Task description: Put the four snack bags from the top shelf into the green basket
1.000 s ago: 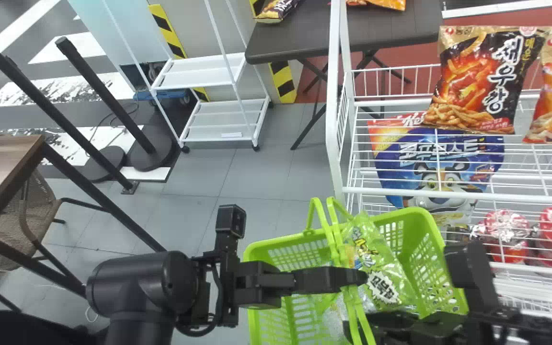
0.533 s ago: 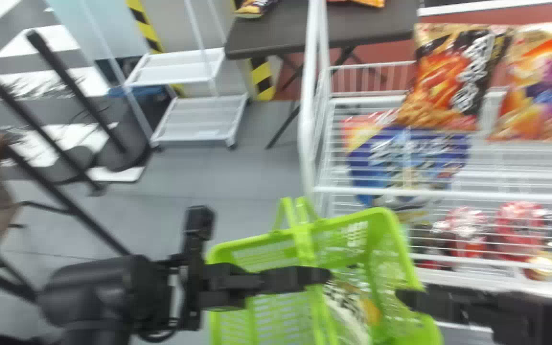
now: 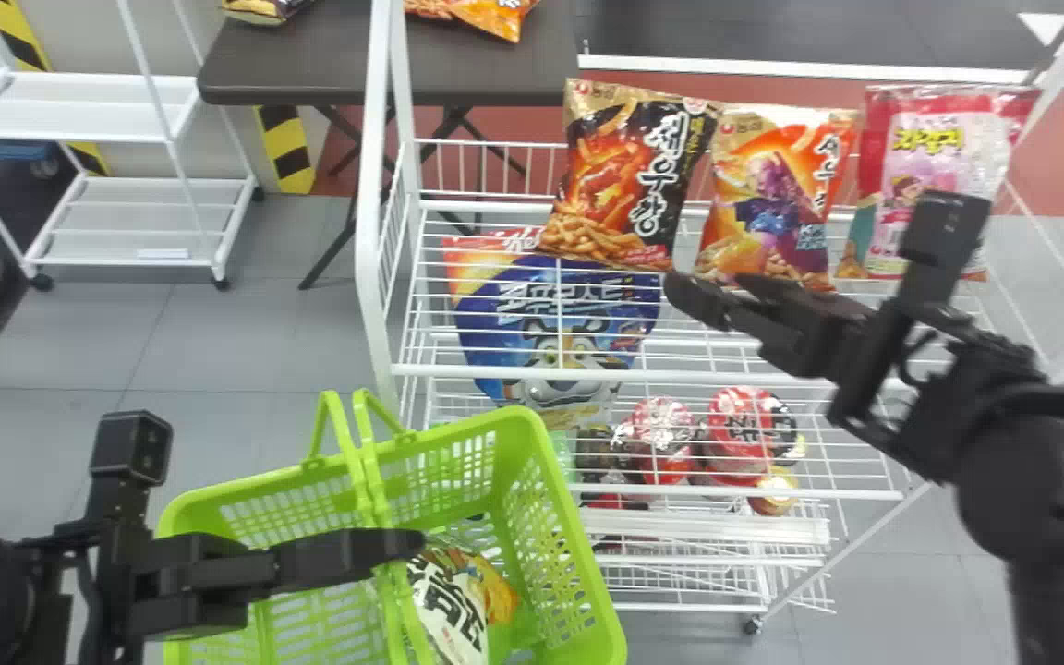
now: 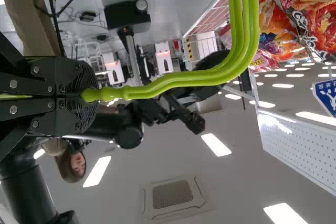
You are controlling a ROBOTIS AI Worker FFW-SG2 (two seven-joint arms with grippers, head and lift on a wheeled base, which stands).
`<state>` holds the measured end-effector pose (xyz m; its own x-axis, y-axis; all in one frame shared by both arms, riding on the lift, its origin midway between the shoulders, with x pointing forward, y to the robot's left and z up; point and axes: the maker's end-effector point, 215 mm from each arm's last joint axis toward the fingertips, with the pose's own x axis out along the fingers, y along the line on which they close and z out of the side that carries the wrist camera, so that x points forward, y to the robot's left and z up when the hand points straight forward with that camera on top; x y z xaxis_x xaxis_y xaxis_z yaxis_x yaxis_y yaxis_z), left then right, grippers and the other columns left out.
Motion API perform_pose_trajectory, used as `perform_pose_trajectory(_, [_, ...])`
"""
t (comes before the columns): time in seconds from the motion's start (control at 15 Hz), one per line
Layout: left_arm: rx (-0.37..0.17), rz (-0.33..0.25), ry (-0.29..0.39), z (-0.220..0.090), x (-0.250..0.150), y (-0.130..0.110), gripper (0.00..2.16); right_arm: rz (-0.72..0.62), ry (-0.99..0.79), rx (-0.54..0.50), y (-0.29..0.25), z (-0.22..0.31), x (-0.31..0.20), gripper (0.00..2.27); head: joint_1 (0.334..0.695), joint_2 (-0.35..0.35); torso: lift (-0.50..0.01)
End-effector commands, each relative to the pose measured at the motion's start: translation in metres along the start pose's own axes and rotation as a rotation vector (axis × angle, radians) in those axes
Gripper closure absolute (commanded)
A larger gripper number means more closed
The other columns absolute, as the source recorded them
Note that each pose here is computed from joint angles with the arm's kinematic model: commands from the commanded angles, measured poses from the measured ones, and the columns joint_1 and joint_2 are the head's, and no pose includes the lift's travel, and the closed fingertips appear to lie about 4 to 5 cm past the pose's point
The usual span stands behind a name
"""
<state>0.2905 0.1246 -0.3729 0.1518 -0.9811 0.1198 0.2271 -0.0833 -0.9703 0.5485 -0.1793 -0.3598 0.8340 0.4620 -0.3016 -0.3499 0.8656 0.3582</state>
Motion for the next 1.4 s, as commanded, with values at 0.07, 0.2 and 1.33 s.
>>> perform_pose_trajectory(0.07, [0.001,-0.01,0.004,0.0,0.0,-0.003,2.15,-0.015,-0.085,-0.089,-0.008,0.02,0.059,0.06,0.695,-0.072,0.0])
perform_pose_trajectory(0.2, [0.005,-0.013,0.01,0.001,0.003,-0.004,2.15,-0.029,-0.124,-0.097,-0.013,0.024,0.088,0.06,0.695,-0.059,0.0])
perform_pose_trajectory(1.33, [0.002,-0.017,0.039,0.001,0.009,-0.002,2.15,0.01,-0.189,-0.084,-0.002,0.026,0.098,2.25,0.695,-0.027,0.0])
